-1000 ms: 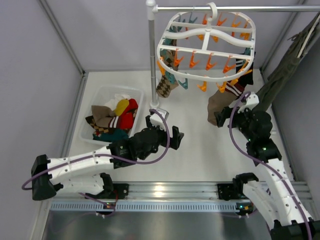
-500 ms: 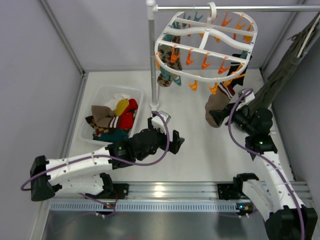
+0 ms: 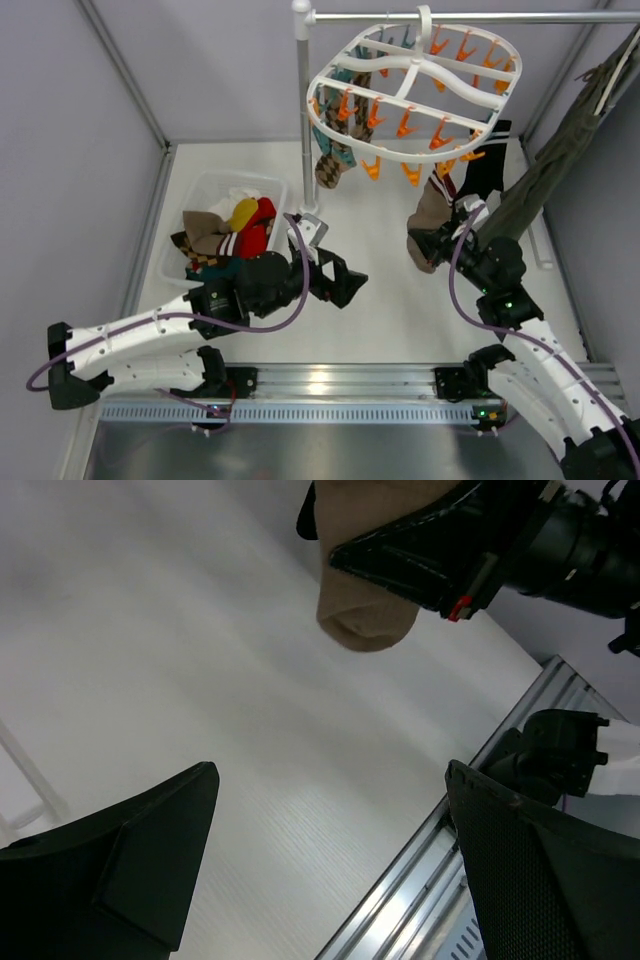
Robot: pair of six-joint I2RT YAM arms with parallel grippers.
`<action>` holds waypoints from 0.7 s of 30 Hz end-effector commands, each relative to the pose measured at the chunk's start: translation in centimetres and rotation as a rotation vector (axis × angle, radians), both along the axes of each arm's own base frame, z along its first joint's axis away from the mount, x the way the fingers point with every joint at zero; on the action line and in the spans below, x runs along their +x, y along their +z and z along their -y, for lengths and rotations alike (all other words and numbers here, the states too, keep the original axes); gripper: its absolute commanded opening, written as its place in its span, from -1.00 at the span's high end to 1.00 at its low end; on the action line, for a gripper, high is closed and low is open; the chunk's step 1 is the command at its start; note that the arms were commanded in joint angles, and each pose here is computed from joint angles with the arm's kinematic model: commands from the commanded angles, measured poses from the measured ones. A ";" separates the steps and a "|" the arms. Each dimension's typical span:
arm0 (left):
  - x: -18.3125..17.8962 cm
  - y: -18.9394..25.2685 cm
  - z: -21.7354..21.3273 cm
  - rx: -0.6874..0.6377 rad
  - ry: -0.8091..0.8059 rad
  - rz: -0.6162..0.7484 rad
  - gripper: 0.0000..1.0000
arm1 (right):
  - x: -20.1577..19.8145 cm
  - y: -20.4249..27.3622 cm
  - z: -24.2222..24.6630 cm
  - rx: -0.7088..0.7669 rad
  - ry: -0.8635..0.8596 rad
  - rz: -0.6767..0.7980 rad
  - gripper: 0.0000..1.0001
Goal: Remove the socks clipped to the hanger
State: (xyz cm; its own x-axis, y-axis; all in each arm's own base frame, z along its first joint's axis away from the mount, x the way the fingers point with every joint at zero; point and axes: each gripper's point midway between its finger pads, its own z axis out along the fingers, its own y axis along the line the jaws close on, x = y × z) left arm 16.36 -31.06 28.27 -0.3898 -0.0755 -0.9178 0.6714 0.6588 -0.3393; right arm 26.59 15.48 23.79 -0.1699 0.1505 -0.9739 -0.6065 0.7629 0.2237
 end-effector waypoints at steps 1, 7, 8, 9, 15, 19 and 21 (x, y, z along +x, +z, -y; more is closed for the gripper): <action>-1.6 5.1 0.2 -0.104 -0.091 0.035 -0.97 | 0.3 3.6 -0.7 0.055 -0.079 0.129 1.00; -3.1 11.4 -0.5 -0.197 -0.154 0.117 -0.97 | 0.5 3.8 -2.1 0.102 -0.177 0.112 1.00; -2.6 13.5 -0.8 -0.218 -0.124 0.137 -0.97 | 0.8 3.9 -1.8 0.117 -0.222 0.115 1.00; -2.5 14.3 -0.9 -0.219 -0.107 0.146 -0.97 | 0.8 3.9 -2.1 0.123 -0.232 0.114 1.00; 0.7 18.7 -1.7 -0.164 0.112 0.191 -0.97 | 0.3 2.0 -5.4 0.111 -0.300 0.064 1.00; 1.6 20.5 -2.0 -0.107 0.245 0.239 -0.97 | -0.2 1.7 -7.1 0.104 -0.317 0.033 1.00; 0.7 20.5 -0.7 -0.049 0.258 0.273 -0.97 | 0.1 1.9 -7.5 0.107 -0.359 0.018 1.00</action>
